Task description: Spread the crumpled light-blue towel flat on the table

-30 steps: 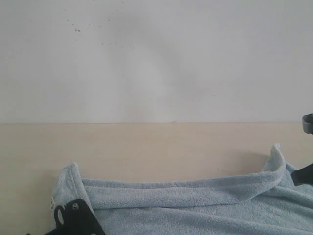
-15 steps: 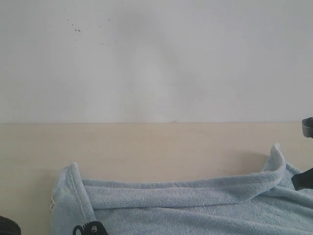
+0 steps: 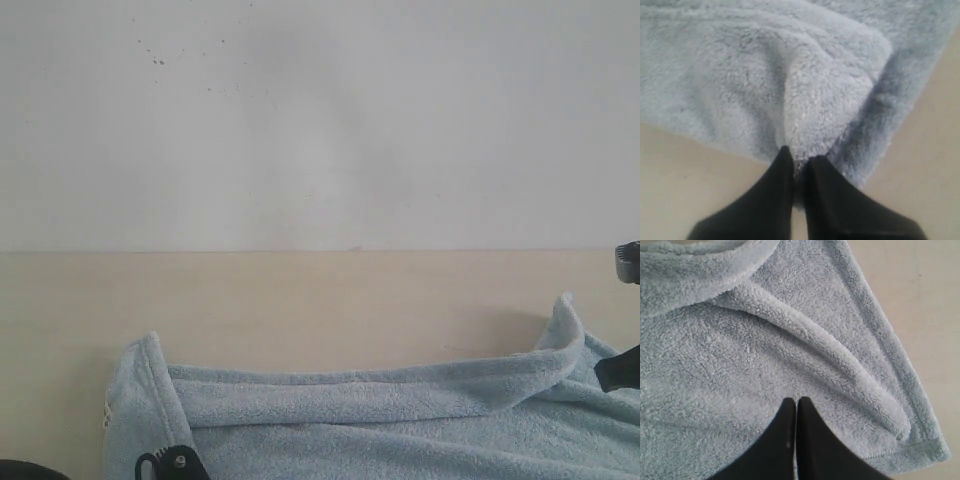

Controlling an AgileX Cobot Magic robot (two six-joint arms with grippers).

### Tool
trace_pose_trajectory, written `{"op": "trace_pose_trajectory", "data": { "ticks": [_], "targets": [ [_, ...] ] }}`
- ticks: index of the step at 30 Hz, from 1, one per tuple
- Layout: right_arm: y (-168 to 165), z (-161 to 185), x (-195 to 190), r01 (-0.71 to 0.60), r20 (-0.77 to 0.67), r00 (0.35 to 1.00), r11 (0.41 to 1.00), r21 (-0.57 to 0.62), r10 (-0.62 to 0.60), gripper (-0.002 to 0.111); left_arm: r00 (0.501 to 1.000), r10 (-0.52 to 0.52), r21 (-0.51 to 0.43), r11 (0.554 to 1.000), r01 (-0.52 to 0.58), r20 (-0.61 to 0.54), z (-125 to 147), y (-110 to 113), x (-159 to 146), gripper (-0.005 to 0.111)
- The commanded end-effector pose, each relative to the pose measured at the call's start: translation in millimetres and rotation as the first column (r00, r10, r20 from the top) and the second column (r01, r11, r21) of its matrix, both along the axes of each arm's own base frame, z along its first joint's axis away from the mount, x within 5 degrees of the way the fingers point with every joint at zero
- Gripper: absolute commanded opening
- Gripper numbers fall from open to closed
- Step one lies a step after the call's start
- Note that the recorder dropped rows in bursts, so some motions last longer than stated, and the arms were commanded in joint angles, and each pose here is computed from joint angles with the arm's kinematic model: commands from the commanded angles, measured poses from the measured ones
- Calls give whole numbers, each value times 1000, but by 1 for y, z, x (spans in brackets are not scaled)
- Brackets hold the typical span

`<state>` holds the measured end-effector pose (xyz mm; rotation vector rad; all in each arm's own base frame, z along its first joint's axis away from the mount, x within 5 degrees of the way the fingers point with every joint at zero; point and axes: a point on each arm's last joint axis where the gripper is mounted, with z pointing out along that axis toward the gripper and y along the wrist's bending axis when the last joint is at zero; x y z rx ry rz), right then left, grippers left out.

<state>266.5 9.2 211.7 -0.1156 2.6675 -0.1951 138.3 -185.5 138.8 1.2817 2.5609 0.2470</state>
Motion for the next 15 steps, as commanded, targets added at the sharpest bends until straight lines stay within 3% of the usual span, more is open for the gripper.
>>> {"op": "trace_pose_trajectory", "data": {
  "ticks": [1,6,9,11,13,15],
  "targets": [
    [1,1,-2,-5,-3,1000,1000,2,5,0,993,108,69,991,-110,41,17,16,-2,4],
    [2,1,-2,-4,-7,1000,1000,14,4,0,964,248,-34,969,-245,97,49,31,-8,4],
    [2,-1,-3,-1,-13,1000,1000,20,1,0,928,362,-225,915,-335,89,67,39,-16,4],
    [2,-4,-5,-5,-9,1000,1000,23,5,0,901,432,-389,837,-384,42,72,42,-21,4],
    [3,-9,-7,-4,-11,1000,999,34,4,0,872,486,-564,706,-429,-54,74,43,-29,4],
    [3,-14,-11,-2,-17,1000,999,44,3,0,870,476,-684,592,-426,-130,73,44,-35,4]
  ]
}}
